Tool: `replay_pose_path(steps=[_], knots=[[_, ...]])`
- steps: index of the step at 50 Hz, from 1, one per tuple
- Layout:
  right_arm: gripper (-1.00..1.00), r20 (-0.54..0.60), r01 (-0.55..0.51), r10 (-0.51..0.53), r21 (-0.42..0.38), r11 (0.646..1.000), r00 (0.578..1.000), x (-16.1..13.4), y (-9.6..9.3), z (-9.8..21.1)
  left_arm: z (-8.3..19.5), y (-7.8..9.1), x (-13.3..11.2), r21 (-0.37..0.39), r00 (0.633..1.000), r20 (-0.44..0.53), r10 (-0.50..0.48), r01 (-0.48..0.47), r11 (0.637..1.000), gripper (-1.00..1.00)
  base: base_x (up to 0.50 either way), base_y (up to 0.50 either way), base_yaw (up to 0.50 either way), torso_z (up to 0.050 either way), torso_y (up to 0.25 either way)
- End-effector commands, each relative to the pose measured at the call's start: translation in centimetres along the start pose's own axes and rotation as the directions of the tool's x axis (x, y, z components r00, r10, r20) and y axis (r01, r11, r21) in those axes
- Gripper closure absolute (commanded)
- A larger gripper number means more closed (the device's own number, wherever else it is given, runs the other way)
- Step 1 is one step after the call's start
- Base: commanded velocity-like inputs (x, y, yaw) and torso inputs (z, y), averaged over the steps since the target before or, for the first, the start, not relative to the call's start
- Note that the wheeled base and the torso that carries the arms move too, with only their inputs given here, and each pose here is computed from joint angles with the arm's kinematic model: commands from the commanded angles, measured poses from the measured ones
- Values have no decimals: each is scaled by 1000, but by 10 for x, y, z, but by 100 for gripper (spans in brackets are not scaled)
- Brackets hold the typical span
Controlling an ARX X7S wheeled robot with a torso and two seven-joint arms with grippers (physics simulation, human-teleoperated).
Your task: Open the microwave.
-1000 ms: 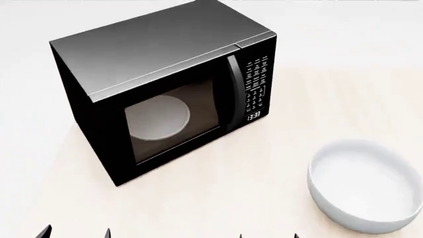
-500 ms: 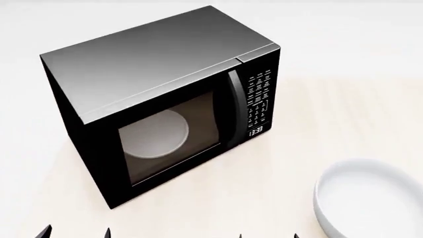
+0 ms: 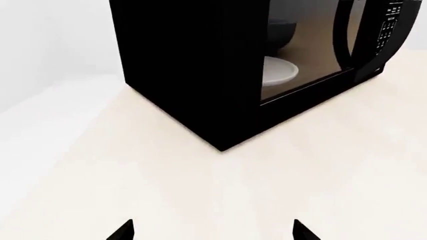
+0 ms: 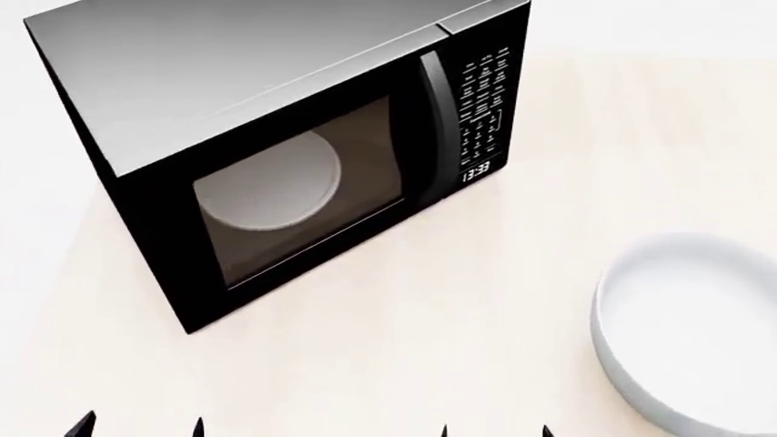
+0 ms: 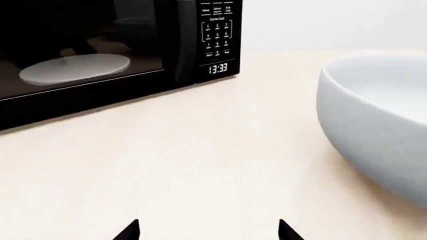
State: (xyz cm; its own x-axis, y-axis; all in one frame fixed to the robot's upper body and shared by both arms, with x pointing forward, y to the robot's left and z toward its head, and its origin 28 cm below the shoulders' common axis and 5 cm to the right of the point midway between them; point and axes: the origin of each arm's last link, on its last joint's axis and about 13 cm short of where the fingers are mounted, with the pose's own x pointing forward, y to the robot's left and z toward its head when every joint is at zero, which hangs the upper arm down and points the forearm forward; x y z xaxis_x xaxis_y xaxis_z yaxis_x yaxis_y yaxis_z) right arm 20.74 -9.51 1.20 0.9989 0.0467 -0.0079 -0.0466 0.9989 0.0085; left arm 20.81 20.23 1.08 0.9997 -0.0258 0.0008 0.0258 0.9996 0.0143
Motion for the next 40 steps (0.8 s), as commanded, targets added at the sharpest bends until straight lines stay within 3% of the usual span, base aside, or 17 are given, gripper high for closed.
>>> replay_pose_path(steps=[1,17,21,26,40], knots=[[-100,-12,-9,10,14,1000,1000,0,1,-2,0,0,0,3,1000,-1,-2,2,1000,-100,0,0,0,0,-242],[-100,-9,-12,12,16,1000,1000,0,1,-1,0,0,0,2,1000,4,2,-2,1000,-100,6,0,0,0,-241],[-100,-14,-16,17,55,998,1000,-2,2,4,1,1,-1,-16,1000,6,0,0,1000,-100,8,0,0,0,-181],[-100,6,-7,7,79,997,1000,-4,3,26,1,1,0,-16,1000,6,1,0,1000,-100,3,0,0,0,-3],[-100,76,-38,35,44,998,996,0,7,87,3,2,-2,-28,1000,19,1,0,1000,-100,3,0,-1,-2,-4]])
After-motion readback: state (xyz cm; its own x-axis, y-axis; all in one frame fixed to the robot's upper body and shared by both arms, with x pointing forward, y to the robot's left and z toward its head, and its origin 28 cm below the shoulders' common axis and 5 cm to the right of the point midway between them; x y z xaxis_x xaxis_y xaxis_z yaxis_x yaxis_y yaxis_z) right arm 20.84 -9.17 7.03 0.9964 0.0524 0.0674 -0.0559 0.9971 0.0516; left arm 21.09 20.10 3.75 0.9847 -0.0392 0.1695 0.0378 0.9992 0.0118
